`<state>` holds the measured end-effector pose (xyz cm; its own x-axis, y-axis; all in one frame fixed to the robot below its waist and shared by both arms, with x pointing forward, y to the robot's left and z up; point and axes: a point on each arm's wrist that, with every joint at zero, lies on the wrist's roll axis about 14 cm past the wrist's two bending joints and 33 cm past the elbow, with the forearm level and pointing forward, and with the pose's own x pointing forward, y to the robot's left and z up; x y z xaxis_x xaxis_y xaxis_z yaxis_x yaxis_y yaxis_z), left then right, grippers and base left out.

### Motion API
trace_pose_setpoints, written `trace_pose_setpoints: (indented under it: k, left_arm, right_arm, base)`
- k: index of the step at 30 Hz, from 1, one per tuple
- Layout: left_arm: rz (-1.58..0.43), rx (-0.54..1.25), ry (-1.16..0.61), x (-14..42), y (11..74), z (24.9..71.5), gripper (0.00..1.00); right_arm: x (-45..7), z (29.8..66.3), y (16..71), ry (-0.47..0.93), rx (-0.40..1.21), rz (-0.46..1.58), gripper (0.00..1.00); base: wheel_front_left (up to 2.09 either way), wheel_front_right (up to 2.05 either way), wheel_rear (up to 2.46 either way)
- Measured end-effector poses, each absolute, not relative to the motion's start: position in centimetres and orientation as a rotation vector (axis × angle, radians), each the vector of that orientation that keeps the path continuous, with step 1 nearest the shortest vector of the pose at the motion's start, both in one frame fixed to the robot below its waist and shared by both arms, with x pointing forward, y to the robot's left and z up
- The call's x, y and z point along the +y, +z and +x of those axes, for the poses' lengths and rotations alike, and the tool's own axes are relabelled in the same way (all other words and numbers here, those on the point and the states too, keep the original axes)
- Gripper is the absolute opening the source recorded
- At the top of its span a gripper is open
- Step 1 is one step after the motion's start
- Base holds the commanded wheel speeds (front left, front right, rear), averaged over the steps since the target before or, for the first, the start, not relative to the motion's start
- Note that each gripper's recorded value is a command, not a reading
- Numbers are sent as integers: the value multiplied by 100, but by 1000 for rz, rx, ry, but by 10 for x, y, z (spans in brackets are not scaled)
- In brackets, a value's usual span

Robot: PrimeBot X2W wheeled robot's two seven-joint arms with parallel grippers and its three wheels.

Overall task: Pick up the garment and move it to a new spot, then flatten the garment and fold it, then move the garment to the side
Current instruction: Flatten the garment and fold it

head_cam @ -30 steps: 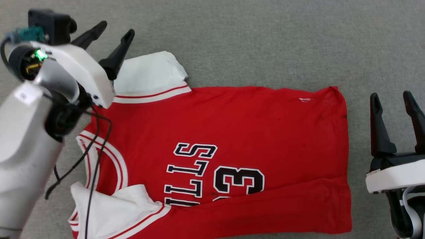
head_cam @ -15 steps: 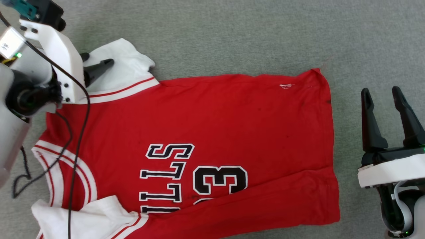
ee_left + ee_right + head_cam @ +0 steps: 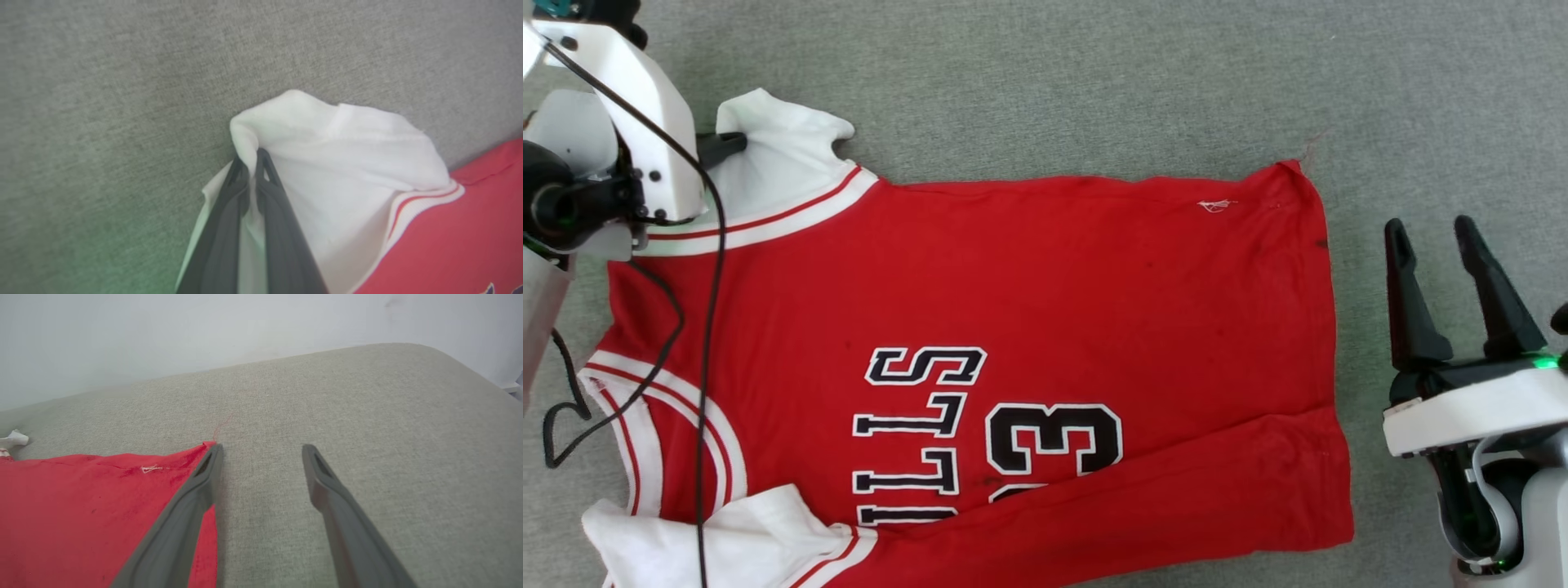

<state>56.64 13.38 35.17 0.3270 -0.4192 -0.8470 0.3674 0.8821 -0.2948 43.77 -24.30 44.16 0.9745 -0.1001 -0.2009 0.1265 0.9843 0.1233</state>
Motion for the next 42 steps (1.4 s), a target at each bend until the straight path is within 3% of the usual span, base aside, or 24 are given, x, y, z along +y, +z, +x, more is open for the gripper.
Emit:
trace_pose_setpoints:
  k: [10,19,27,28,29,30,35,42]
  left_arm:
    - [-78,914,-516,129,390,574,0]
    - [-55,748,-537,132,432,569,0]
    - [-55,708,-545,136,434,559,0]
    - [-56,710,-545,136,432,557,0]
    - [-58,710,-542,138,431,555,0]
    - [-58,710,-538,140,430,554,0]
    - [-75,680,-522,146,433,547,0]
    - [-92,617,-487,159,447,528,0]
  right_arm:
    - [-220,462,417,-40,347,185,100]
    - [-192,488,394,146,690,93,100]
    - [-185,485,363,213,1035,-19,100]
    - [-186,485,361,211,1064,-30,42]
    - [-186,485,360,213,1079,-31,5]
    - [-185,485,359,214,1088,-30,0]
    - [-182,487,365,213,1069,-10,0]
    - [-185,488,401,197,916,8,0]
  base:
    - [0,0,0]
    - [0,0,0]
    - [0,0,0]
    - [0,0,0]
    - [0,0,0]
    - [0,0,0]
    - [0,0,0]
    - [0,0,0]
